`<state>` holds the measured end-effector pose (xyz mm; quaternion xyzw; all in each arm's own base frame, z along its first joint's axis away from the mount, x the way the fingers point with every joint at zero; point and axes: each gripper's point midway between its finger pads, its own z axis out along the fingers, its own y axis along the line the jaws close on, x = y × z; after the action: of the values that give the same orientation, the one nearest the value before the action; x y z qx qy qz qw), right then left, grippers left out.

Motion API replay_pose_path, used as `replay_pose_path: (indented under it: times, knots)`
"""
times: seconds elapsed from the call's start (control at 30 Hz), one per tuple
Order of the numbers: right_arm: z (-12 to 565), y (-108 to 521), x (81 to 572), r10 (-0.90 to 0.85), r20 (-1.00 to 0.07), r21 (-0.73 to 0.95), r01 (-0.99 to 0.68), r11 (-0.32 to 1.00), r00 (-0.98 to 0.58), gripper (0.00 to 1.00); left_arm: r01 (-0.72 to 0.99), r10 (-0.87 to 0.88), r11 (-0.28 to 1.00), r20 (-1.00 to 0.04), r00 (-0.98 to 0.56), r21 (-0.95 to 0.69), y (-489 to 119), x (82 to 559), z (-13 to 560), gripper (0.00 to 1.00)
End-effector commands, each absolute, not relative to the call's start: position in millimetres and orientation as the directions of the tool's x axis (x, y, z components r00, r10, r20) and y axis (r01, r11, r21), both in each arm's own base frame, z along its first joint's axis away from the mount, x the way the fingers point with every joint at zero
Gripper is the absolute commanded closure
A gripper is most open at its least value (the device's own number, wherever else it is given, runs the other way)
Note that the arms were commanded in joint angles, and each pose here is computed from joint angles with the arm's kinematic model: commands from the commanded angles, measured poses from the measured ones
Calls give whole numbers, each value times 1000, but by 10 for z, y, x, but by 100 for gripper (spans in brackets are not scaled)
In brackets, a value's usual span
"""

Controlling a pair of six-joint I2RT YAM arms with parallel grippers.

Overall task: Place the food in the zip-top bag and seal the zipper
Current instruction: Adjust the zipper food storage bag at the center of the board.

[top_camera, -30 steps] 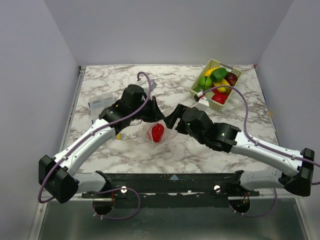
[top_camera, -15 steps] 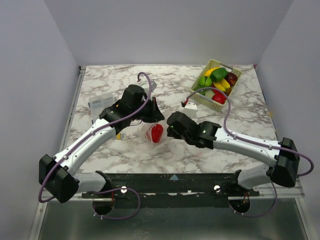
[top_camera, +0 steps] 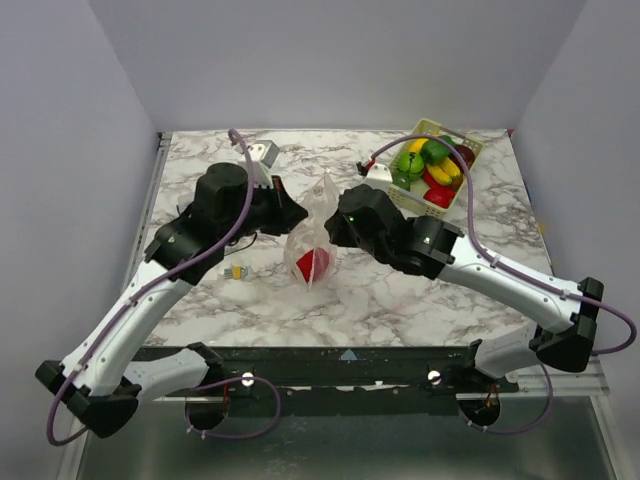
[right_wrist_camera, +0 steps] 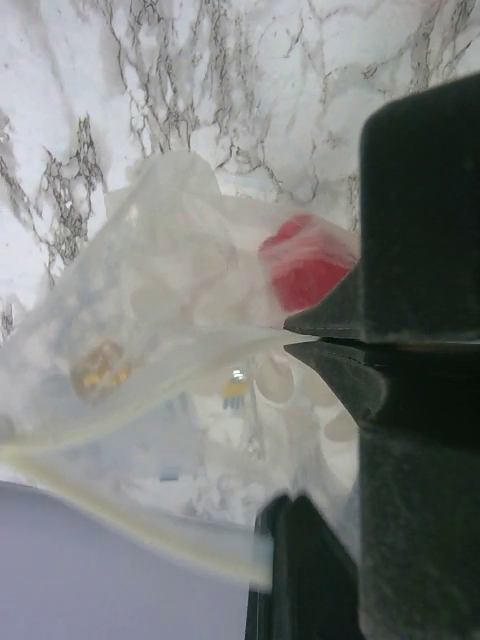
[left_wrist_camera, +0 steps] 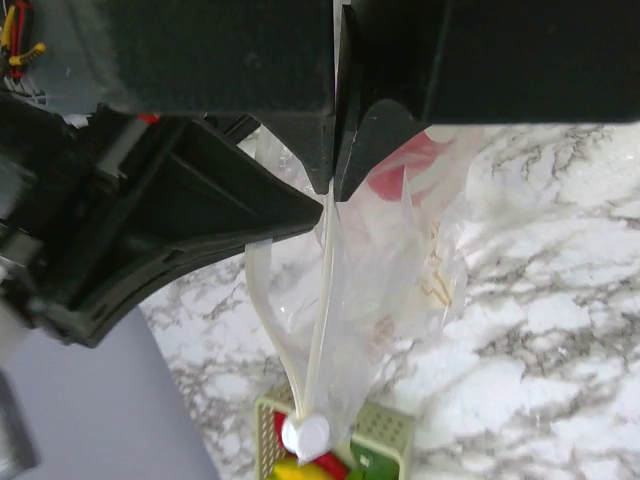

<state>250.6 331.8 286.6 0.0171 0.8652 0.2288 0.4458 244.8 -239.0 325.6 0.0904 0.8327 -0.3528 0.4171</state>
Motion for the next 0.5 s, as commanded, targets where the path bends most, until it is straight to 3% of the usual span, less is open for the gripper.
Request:
replay_pose_path:
  times: [0.0, 0.13, 0.2, 0.37, 0.47]
  knots:
    - [2837, 3347, 2436, 238, -766, 446, -227, 866, -597, 99, 438, -187, 760, -807, -561, -480, -2242, 2469, 3270, 100]
    - [2545, 3213, 2544, 216, -781, 373, -160, 914, -585, 99, 357, -100, 801, -695, -712, -481, -2317, 2535, 2755, 100]
    - [2459, 3154, 2568, 201, -780, 342, -134, 930, -592, 99, 340, -78, 804, -653, -753, -487, -2332, 2526, 2789, 100]
    - [2639, 3267, 2565, 206, -774, 373, -168, 912, -599, 99, 422, -201, 740, -771, -604, -524, -2284, 2437, 3401, 100]
    - [2797, 3480, 2531, 218, -765, 441, -247, 863, -606, 99, 429, -241, 731, -789, -565, -531, -2247, 2433, 3469, 100]
